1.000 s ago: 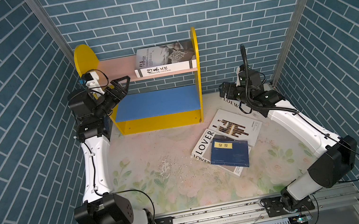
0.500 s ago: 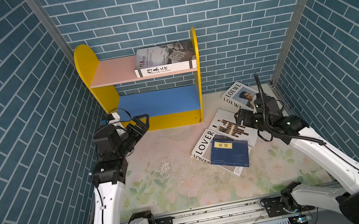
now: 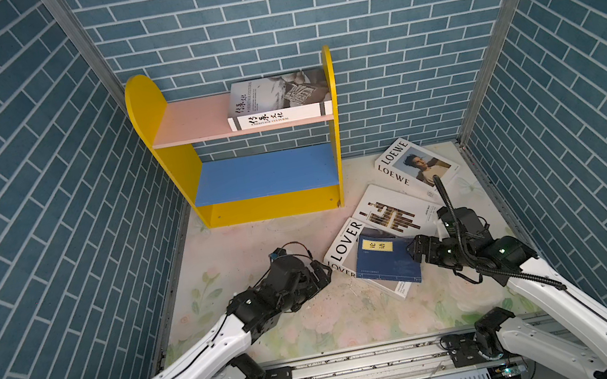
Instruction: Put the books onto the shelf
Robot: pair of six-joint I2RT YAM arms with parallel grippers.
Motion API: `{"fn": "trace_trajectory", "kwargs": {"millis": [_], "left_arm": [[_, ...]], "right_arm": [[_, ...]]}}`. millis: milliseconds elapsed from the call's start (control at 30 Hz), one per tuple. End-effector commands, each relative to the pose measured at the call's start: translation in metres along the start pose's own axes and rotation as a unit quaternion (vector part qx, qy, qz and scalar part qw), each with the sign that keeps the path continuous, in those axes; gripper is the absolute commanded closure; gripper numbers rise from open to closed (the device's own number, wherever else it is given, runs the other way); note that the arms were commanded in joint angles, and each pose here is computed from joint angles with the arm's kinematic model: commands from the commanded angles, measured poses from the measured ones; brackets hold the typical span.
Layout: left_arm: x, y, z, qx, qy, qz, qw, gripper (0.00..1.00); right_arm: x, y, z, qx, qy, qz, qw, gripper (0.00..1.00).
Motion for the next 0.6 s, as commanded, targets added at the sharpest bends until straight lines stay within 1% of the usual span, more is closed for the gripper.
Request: {"fn": "trace_trajectory", "kwargs": {"millis": [0, 67, 167, 233, 400, 567], "left_arm": [[0.029, -0.002, -0.029, -0.009, 0.036, -0.007, 0.999, 0.0], [0.051, 0.001, -0.033, -0.017, 0.048, 0.007, 0.999, 0.0], [0.072, 0.004, -0.039, -0.045, 0.084, 0.0, 0.995, 0.0], [0.08, 0.005, -0.042, -0.055, 0.102, -0.01, 0.993, 0.0], [0.09, 0.006, -0.055, -0.053, 0.121, 0.005, 0.991, 0.02], [0.101, 0.017, -0.059, -0.075, 0.144, 0.017, 0.987, 0.06]], "right_arm": [[0.014, 0.001, 0.007, -0.021, -0.022, 0.021, 0.999, 0.05], [0.021, -0.006, 0.015, -0.03, -0.032, 0.017, 0.999, 0.05], [0.029, -0.016, 0.025, -0.046, -0.03, 0.015, 0.998, 0.05], [0.037, -0.02, 0.026, -0.056, -0.017, 0.018, 0.998, 0.06], [0.055, -0.023, 0.027, -0.071, -0.01, 0.029, 0.997, 0.06], [0.074, -0.023, 0.028, -0.06, -0.012, 0.044, 0.997, 0.09]]}}
Point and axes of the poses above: each gripper's point midway between its finger pads, its own x axis out along the fingers, its own z axis along the line the jaws close on, y = z × x, the point moved 5 cm from there along -x, back along the fingers, and after that the axes turned 14 degrees about x, right-handed, at the moved point
